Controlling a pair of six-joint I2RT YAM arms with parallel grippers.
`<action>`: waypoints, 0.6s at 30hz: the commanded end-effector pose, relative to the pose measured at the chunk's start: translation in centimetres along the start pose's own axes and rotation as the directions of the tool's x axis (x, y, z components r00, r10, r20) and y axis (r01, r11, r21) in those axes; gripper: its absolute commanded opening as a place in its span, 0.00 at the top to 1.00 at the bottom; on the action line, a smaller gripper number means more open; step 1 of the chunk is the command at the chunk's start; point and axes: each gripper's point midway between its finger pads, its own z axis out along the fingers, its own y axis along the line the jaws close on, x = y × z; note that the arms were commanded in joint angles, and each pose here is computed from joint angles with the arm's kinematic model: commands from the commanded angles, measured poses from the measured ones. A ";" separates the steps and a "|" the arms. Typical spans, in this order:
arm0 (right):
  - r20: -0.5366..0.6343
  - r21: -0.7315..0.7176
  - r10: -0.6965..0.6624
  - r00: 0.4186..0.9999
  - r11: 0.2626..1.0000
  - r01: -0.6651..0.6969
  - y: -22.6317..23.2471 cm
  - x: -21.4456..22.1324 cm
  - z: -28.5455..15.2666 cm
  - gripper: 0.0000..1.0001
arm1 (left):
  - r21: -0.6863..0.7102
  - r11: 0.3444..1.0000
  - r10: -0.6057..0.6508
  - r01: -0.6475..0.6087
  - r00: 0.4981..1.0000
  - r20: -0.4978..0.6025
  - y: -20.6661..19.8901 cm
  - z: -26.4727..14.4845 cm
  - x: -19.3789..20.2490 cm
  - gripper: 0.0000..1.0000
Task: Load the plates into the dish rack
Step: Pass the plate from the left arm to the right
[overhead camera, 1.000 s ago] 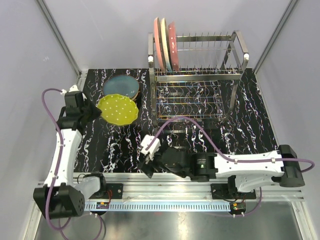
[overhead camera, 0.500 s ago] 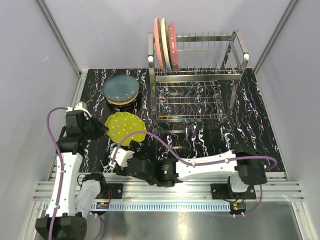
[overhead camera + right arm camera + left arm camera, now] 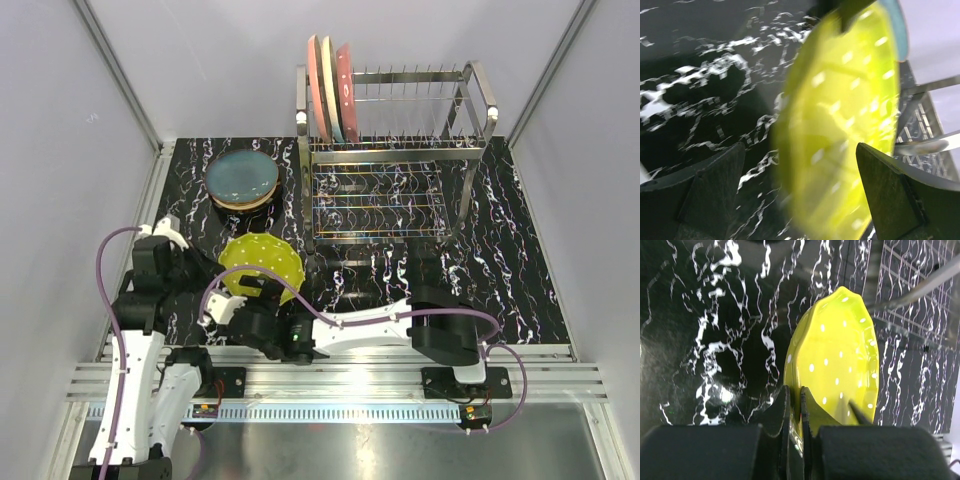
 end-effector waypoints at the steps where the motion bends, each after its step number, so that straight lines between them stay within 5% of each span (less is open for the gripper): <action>1: 0.064 0.098 0.023 0.998 0.995 -0.029 -2.6 -3.0 0.4 0.02 | 0.150 0.989 -0.010 0.005 0.999 0.035 -3.2 -0.9 -0.9 1.00; 8: 0.053 0.086 0.023 0.998 0.996 -0.027 -2.6 -2.5 -0.1 0.22 | 0.136 0.991 0.002 -0.010 0.998 0.059 -3.0 -1.1 -1.3 1.00; 13: 0.052 0.075 0.013 0.999 0.997 -0.017 -2.1 -2.1 -0.7 0.65 | 0.148 0.989 0.001 -0.013 0.997 0.075 -3.8 -1.2 -2.4 1.00; 16: 0.056 0.063 0.010 0.998 0.998 -0.013 -1.6 -2.1 -1.1 0.81 | 0.157 0.988 -0.004 -0.009 0.996 0.086 -4.3 -1.1 -3.1 1.00; 18: 0.059 0.057 0.008 0.998 0.998 -0.012 -1.4 -2.2 -1.3 0.86 | 0.166 0.986 -0.009 -0.007 0.995 0.097 -4.5 -0.9 -3.5 0.89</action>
